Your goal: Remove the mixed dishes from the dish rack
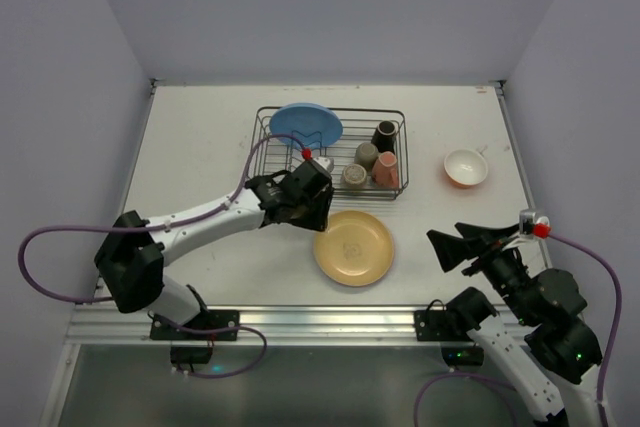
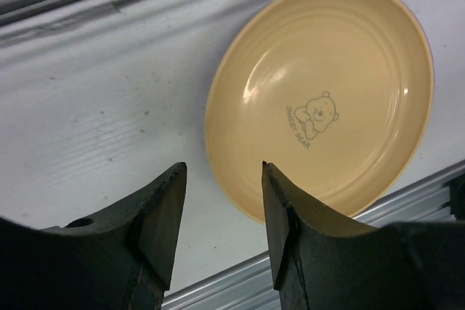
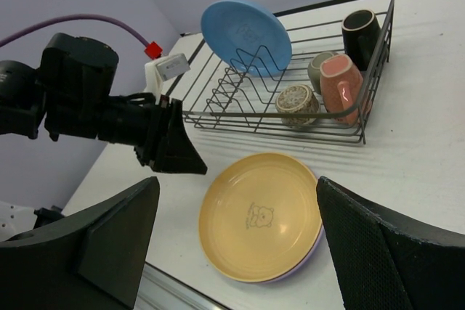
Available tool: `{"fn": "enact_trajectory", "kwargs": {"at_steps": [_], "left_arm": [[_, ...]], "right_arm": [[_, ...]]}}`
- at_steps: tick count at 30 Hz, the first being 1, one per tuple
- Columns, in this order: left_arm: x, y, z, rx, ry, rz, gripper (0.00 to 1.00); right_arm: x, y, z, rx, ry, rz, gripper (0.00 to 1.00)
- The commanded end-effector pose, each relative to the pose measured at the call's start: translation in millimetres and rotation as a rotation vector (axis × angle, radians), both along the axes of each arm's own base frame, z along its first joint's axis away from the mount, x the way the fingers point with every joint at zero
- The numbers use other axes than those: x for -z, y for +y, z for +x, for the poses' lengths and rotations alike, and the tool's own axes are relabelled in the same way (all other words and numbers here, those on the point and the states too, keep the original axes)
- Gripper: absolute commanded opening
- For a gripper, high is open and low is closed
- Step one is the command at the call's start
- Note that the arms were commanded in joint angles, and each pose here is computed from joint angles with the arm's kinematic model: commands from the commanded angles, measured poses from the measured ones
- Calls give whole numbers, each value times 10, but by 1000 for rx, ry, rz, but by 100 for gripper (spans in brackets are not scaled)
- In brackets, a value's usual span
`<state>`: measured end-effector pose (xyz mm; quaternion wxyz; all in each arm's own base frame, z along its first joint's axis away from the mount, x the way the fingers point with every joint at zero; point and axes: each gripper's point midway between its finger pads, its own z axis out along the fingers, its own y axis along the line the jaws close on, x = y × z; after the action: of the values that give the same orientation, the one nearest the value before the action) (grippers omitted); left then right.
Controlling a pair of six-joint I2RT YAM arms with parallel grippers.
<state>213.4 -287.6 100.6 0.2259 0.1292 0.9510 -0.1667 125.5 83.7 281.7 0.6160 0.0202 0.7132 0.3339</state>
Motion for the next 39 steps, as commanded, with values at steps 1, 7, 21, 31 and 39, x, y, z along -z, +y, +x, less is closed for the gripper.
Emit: {"fn": "enact_trajectory", "kwargs": {"at_steps": [1, 7, 21, 31, 39], "left_arm": [[-656, 118, 325, -56, -217, 26, 51], [-1779, 746, 978, -262, -674, 257, 85], [-1948, 564, 2256, 379, -1041, 626, 100], [-1510, 486, 2707, 752, -994, 695, 98], [-1300, 494, 2924, 812, -915, 723, 88]], "right_arm": [[-197, -85, -137, -3, -116, 60, 91], [-187, -78, -123, -3, -114, 55, 91], [-195, -44, -142, -26, -121, 51, 91], [-207, -14, -153, -45, -128, 43, 92], [-199, 6, -138, -51, -126, 33, 93]]}}
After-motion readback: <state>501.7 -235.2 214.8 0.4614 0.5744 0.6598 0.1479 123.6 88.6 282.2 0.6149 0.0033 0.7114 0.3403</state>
